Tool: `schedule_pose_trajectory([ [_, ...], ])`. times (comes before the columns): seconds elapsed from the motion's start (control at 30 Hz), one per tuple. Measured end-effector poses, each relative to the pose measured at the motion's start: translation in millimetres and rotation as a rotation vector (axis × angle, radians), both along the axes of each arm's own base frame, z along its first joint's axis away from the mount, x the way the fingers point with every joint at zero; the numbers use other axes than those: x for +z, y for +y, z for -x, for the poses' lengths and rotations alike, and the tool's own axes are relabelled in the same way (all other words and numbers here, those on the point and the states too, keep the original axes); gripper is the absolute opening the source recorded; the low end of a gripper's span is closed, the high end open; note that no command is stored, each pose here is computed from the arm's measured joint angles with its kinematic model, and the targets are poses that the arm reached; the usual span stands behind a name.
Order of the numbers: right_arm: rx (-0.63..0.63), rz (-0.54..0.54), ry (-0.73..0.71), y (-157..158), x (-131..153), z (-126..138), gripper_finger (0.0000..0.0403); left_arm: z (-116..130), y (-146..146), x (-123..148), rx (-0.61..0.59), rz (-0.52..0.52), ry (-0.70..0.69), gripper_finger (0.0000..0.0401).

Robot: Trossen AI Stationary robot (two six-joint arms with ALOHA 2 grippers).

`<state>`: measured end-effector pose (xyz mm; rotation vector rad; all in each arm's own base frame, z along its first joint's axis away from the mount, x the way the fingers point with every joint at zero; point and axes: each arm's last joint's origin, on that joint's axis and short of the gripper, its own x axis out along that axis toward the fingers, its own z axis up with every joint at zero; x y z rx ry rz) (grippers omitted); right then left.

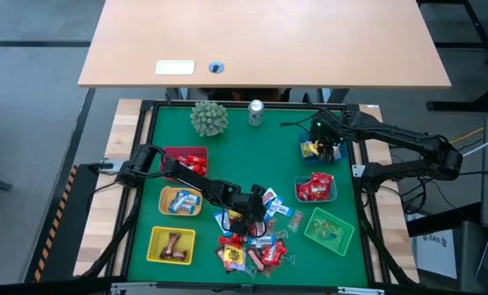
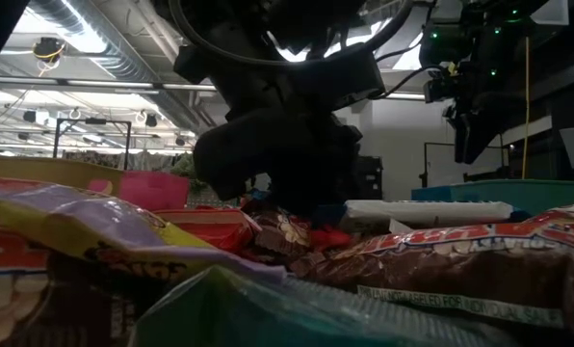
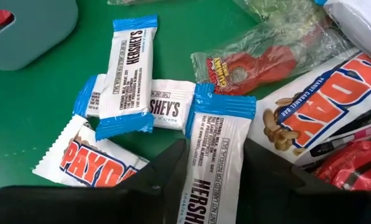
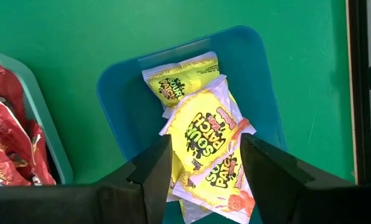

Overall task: Sort candy
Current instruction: Put the white chocolate bar into the orange bin

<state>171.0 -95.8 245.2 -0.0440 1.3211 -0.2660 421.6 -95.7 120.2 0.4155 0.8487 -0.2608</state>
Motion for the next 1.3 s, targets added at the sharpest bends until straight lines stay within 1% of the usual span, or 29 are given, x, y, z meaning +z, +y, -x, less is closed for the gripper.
schedule_pose_trajectory([
  [0.13, 0.0, 0.0, 0.0, 0, 0, 0, 0.0189, 0, 0, 0, 0.0, 0.001, 0.0, 0.0107],
  [0.27, 0.0, 0.0, 0.0, 0, 0, 0, 0.0189, -2, -1, 2, 0.013, 0.008, -0.008, 0.0094],
  [0.67, 0.0, 0.0, 0.001, 0, 0, 0, 0.0189, -13, -9, 21, 0.034, 0.044, -0.038, 0.0092],
  [0.93, 0.0, 0.0, 0.001, 0, 0, 0, 0.0189, -22, -13, 43, 0.032, 0.045, -0.035, 0.0093],
  [1.03, 0.0, 0.0, 0.001, 0, 0, 0, 0.0189, -24, -15, 55, 0.037, 0.021, -0.004, 0.0093],
  [1.2, 0.0, -0.001, 0.001, 0, 0, 0, 0.0189, -22, -18, 71, 0.074, -0.065, 0.061, 0.0093],
  [1.3, 0.0, -0.001, 0.001, 0, 0, 0, 0.0189, -22, -19, 80, 0.085, -0.094, 0.081, 0.0093],
])
